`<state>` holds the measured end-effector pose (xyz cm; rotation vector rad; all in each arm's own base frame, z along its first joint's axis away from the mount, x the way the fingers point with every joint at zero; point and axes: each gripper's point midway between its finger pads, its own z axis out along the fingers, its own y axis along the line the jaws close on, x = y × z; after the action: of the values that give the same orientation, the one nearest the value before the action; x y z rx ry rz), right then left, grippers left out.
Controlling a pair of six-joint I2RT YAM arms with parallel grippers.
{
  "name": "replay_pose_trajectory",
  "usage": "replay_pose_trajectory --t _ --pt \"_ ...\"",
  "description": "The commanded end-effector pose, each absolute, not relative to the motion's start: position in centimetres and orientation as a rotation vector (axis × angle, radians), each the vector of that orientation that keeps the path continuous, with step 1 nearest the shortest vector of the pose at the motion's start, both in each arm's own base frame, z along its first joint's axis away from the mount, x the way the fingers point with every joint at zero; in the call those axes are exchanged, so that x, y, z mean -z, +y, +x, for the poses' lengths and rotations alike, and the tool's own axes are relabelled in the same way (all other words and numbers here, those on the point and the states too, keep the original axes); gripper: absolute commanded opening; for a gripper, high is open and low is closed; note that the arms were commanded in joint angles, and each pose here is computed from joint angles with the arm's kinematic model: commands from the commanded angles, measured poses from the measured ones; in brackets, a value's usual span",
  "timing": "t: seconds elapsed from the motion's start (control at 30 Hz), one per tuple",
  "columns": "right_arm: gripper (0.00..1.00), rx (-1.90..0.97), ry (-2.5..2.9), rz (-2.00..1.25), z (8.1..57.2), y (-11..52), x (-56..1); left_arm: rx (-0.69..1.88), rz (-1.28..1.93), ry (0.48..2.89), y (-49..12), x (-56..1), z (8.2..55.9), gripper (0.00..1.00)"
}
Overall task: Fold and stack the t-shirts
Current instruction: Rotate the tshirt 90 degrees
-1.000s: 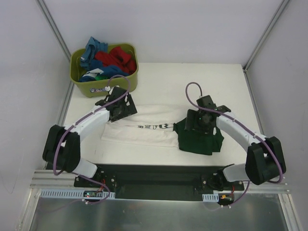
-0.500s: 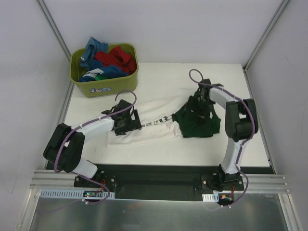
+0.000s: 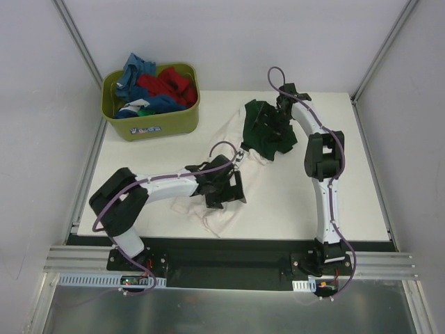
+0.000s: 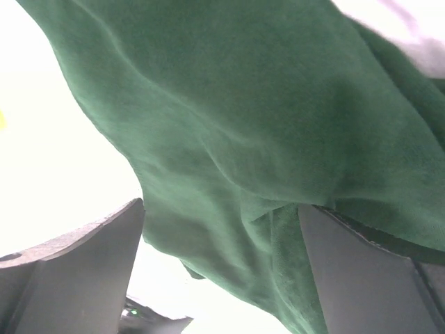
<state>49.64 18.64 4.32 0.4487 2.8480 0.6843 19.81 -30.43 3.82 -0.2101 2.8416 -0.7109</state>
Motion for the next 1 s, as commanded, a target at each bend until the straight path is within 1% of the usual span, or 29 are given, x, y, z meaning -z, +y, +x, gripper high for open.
replay_pose_trajectory --t 0.0,0.13,0.27,0.4,0.47,0.5,0.57,0.6,0.63,0.67,0.7,0.73,0.77,0.8,0.87,0.9,0.97 --pt "0.97 -0.817 2.77 0.465 52.0 20.4 -4.6 0.882 -0.116 2.883 -36.6 -5.1 18.2 0.99" --pt "0.97 -0.796 2.716 0.408 52.2 19.5 -7.6 0.921 -0.046 2.897 -38.5 -5.5 17.0 0.99" --pt "0.97 -0.636 2.654 0.342 52.4 16.8 -11.3 0.907 0.0 2.85 -38.3 -6.4 15.8 0.99" --pt "0.97 -0.511 2.642 0.261 50.1 15.2 -15.3 0.937 0.101 2.746 -38.1 -9.1 15.3 0.99" --pt "0.97 -0.426 2.654 0.199 48.8 14.9 -15.7 0.91 0.117 2.709 -37.2 -9.5 15.4 0.99" --pt "0.97 -0.396 2.667 0.171 47.5 14.8 -16.1 0.92 0.143 2.661 -36.8 -10.7 15.5 0.99" --pt "0.97 -0.335 2.685 0.111 46.0 15.3 -16.0 0.845 0.141 2.653 -34.9 -10.4 15.5 1.0" --pt "0.97 -0.327 2.71 0.1 44.7 15.5 -15.5 0.812 0.135 2.599 -33.9 -11.3 16.0 0.99" --pt "0.97 -0.33 2.727 0.076 43.9 16.1 -15.2 0.764 0.121 2.588 -32.8 -11.2 16.2 0.99" --pt "0.97 -0.339 2.745 0.045 43.0 17.3 -14.8 0.704 0.109 2.594 -31.4 -10.9 16.2 0.99" --pt "0.97 -0.341 2.757 0.033 42.3 17.8 -14.4 0.659 0.094 2.548 -30.2 -11.7 16.7 0.99" --pt "0.97 -0.339 2.795 -0.009 40.9 19.0 -13.2 0.618 0.085 2.544 -29.1 -11.5 16.7 0.99" --pt "0.97 -0.36 2.814 -0.027 40.1 19.9 -12.6 0.558 0.074 2.556 -27.7 -11.2 16.5 0.99" --pt "0.97 -0.378 2.813 -0.041 39.8 20.7 -12.3 0.552 0.06 2.529 -26.8 -12.0 16.6 0.99" --pt "0.97 -0.445 2.859 -0.098 37.8 22.8 -10.7 0.469 0.013 2.525 -24.2 -11.1 16.8 0.99" --pt "0.97 -0.474 2.847 -0.092 37.8 23.7 -10.4 0.483 -0.018 2.511 -23.5 -11.5 16.9 0.99" --pt "0.97 -0.505 2.882 -0.118 36.5 24.7 -9.1 0.453 -0.079 2.532 -21.5 -10.2 17.0 0.99"
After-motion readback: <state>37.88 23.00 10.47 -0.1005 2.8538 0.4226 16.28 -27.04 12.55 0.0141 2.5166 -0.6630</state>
